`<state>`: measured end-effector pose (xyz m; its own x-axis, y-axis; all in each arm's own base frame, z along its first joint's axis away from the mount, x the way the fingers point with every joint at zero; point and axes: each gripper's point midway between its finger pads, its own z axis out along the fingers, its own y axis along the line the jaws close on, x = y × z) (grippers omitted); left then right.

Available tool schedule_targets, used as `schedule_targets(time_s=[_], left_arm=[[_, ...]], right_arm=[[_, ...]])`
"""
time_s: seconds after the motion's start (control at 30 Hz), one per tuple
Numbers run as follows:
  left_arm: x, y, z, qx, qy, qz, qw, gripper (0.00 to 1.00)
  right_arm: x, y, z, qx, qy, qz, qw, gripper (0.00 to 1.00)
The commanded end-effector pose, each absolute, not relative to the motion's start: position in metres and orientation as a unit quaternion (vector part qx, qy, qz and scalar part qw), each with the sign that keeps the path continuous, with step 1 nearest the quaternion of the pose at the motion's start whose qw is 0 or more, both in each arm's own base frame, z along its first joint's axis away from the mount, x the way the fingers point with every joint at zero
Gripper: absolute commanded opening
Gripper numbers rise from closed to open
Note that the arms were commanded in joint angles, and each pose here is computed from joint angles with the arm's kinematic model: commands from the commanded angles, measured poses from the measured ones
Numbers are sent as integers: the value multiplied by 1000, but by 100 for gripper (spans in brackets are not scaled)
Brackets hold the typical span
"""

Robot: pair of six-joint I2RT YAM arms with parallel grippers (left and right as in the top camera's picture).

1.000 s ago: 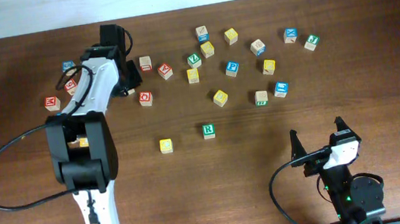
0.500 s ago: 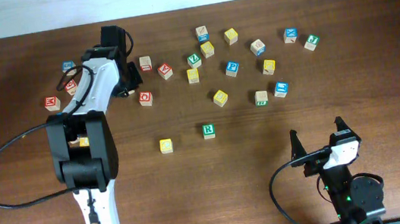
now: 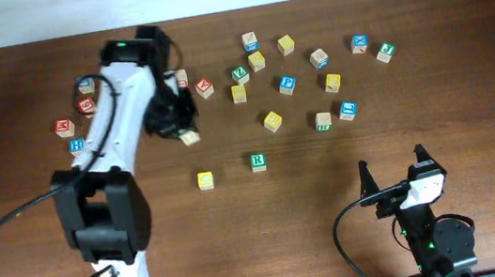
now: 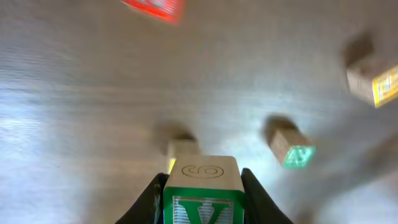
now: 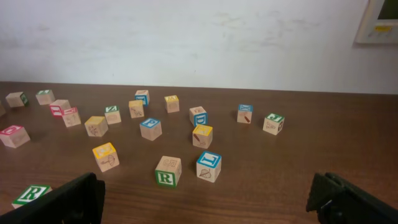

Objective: Spell out CVPR
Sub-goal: 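Place the green V block left of the R block, release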

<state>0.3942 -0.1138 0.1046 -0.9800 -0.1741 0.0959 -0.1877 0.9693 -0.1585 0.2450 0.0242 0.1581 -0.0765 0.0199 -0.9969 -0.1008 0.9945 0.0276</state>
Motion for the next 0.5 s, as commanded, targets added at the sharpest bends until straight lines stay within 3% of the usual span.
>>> schedule_targets(time_s=[0.0,0.13,0.37,0.47], left_arm=[[361,-154,97,18,-996,58,68,22],[330,-193,55,-26,-995,43,86,22],[321,-185,17,-9,-996,19,81,24],[323,-181,17,-9,-997,7,75,30]], right_arm=[[245,21,156,-21,734,40,678,98],[245,21,156,-21,734,40,678,98],[245,21,156,-21,734,40,678,98],[245,21,156,-21,734,40,678,98]])
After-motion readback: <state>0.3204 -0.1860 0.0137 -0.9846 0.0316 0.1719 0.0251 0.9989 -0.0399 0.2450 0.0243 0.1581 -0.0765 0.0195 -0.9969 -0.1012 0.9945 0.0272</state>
